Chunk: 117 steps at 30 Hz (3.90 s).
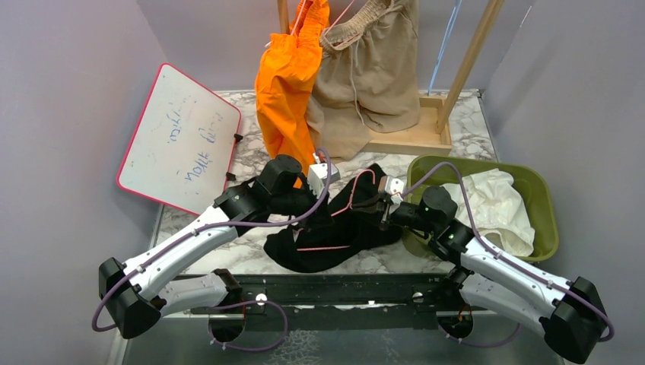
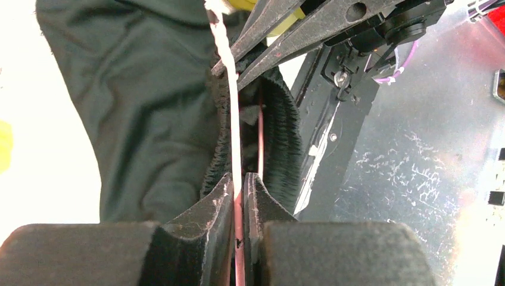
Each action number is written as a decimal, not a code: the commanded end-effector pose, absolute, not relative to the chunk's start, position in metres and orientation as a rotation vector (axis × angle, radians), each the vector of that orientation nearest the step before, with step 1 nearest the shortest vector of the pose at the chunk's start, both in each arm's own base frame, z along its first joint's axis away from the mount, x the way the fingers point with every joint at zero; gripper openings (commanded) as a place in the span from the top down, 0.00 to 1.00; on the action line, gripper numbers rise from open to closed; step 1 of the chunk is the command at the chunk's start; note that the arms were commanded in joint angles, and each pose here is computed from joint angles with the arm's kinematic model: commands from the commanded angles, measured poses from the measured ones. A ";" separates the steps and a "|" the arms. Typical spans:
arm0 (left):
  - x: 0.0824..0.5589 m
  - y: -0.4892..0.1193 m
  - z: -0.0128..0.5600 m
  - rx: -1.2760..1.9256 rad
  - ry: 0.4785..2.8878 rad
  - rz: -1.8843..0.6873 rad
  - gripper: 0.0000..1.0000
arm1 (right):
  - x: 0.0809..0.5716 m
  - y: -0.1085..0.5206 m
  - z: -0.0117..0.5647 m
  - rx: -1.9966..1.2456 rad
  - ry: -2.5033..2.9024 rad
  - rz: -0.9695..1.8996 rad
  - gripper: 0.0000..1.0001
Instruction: Remove the shorts from the hanger
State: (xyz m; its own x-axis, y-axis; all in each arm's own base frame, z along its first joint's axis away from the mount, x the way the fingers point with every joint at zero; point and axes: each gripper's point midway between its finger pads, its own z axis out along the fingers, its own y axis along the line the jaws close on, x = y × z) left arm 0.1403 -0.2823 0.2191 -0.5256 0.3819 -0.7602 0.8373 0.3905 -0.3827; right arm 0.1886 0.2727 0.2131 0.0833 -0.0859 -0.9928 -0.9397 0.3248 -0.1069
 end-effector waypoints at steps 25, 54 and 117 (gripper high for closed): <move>0.180 -0.245 0.240 0.838 1.872 -0.729 1.00 | 0.210 0.240 0.233 -0.520 1.604 0.904 0.41; 0.184 -0.245 0.260 0.762 1.831 -0.748 1.00 | 0.241 0.287 0.235 -0.590 1.921 0.718 0.44; 0.167 -0.197 0.268 0.530 1.762 -0.755 1.00 | 0.304 0.219 0.179 -0.173 2.129 0.527 0.97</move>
